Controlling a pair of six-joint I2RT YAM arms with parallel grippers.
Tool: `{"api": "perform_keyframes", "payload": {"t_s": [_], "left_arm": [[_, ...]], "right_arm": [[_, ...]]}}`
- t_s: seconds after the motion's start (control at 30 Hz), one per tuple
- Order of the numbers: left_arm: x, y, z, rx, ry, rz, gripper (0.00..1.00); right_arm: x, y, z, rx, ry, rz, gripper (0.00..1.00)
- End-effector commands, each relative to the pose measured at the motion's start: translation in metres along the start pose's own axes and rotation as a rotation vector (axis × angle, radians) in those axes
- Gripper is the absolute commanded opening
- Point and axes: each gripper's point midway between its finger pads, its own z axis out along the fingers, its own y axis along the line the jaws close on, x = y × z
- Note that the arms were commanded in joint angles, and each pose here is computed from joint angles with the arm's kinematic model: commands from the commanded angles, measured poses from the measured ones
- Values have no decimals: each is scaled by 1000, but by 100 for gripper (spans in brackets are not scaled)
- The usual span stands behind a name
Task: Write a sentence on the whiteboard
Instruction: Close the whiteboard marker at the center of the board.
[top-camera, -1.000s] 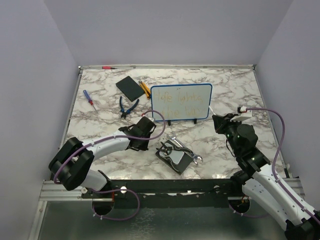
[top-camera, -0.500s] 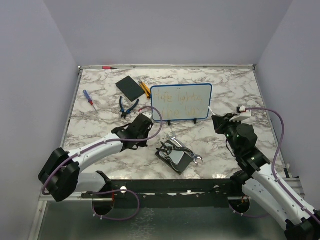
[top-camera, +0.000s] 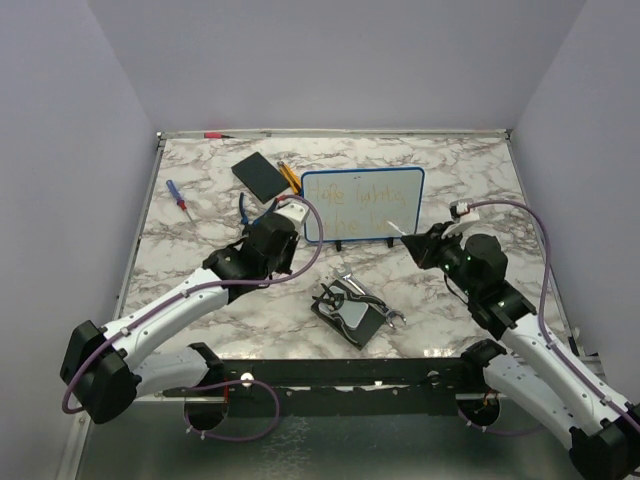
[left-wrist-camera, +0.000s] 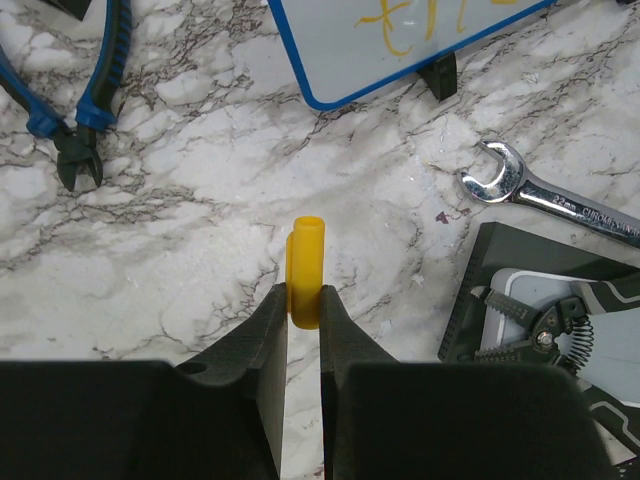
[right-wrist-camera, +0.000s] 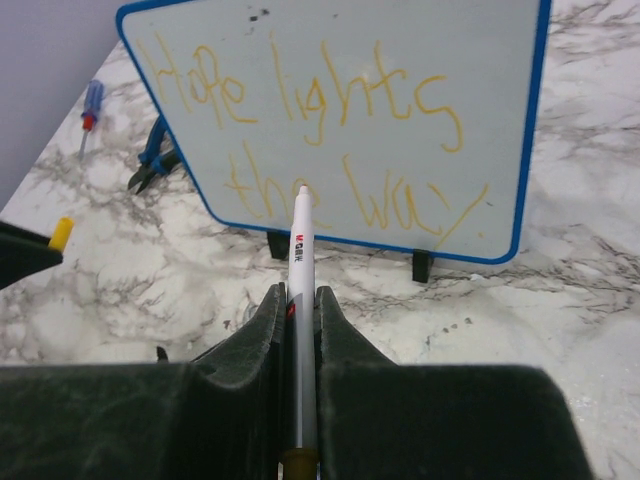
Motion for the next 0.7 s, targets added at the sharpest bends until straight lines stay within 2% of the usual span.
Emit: {"api": "perform_keyframes", "payload": {"t_s": [0.0,0.2,0.43,0.67], "left_arm": [[-27,-10,-5,79,-107,147,0],[-35,-36,-11,251,-195,255,0],[-19,-75,-27,496,-228,279,0],[5,-116,-53,693,-219,339,0]], "right_arm": [[8,28,-4,-139,114,7,1],[19,44,-9,-206,225,63,1],[31,76,-29,-363,381,128,0],[37,86,-47,-413,515,132,0]]}}
